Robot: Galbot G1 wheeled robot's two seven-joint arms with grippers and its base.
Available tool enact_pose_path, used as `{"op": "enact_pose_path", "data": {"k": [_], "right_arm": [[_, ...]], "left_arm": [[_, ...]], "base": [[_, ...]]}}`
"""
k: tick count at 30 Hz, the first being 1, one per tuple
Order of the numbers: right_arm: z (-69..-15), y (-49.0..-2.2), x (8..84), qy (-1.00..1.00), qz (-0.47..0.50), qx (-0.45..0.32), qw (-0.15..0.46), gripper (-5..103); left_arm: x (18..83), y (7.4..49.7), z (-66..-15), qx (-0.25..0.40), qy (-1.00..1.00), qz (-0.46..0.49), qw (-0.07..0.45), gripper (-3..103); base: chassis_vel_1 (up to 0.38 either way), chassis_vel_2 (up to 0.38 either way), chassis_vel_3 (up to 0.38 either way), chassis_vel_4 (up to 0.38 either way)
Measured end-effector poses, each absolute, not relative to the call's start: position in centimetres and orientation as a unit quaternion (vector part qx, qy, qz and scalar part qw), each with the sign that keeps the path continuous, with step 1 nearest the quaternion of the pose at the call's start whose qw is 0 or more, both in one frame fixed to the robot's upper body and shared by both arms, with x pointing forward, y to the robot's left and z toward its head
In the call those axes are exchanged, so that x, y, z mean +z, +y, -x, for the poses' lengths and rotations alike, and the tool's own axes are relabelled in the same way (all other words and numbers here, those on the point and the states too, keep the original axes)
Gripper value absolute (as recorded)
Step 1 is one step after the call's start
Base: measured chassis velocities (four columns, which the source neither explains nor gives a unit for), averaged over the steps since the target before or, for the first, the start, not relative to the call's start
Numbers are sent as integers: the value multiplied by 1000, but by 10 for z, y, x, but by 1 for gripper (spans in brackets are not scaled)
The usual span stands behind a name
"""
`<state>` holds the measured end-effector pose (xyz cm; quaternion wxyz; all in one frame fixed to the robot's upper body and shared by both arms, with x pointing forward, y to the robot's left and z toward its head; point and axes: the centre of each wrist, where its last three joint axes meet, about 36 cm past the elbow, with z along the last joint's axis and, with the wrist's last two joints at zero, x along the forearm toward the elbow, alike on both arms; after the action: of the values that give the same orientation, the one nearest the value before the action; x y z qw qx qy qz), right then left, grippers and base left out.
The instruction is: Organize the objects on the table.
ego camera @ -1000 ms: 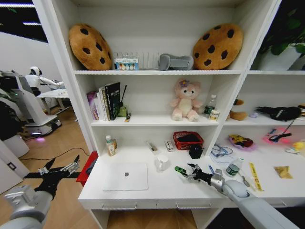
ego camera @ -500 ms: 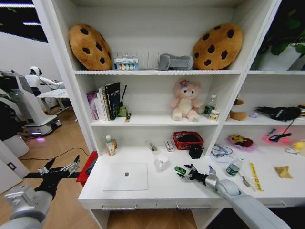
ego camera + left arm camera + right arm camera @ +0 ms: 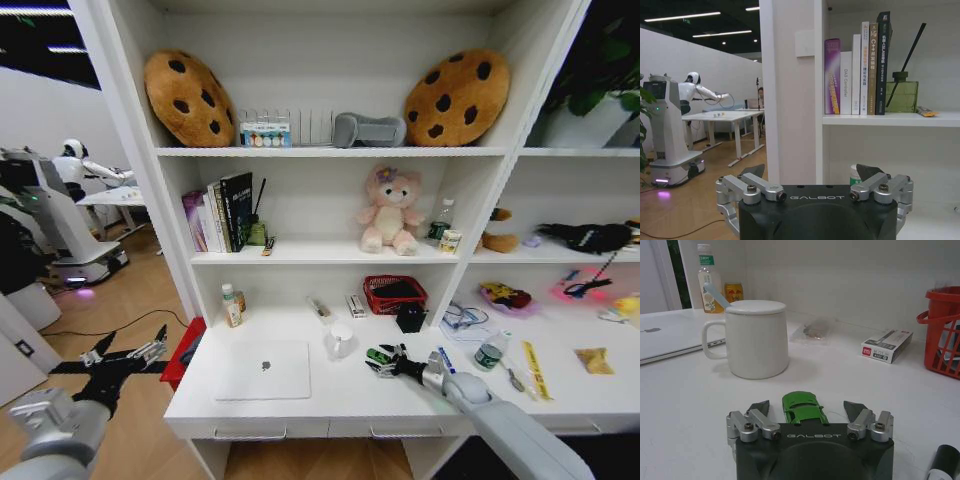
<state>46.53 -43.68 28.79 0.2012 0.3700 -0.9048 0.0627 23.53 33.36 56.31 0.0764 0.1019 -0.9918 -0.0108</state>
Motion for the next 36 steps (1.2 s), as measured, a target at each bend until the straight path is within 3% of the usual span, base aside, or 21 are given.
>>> {"op": "enact_pose_path", "data": {"k": [1, 5, 6, 15, 29, 36], "right_arm": [[-465, -437, 288, -904, -371, 62, 201, 81], [-465, -438, 289, -904, -371, 62, 201, 81], [-465, -438, 289, -904, -371, 62, 201, 65], [-460, -444, 293, -904, -371, 63, 201, 36], [-455, -454, 325, -915, -364, 55, 168, 36], [-450, -488, 429, -929, -352, 70, 91, 36]], "left_arm": [[563, 334, -235, -11, -992, -102, 76, 100], [563, 334, -235, -11, -992, -102, 76, 100], [563, 334, -235, -11, -992, -102, 76, 100], [563, 334, -235, -11, -992, -102, 76, 100], [563, 334, -235, -11, -992, -102, 76, 100], [563, 334, -235, -11, -992, -102, 76, 100]], "base": [[0, 0, 0, 0], [0, 0, 0, 0], [0, 0, 0, 0], [0, 0, 0, 0], [0, 0, 0, 0], [0, 0, 0, 0]]}}
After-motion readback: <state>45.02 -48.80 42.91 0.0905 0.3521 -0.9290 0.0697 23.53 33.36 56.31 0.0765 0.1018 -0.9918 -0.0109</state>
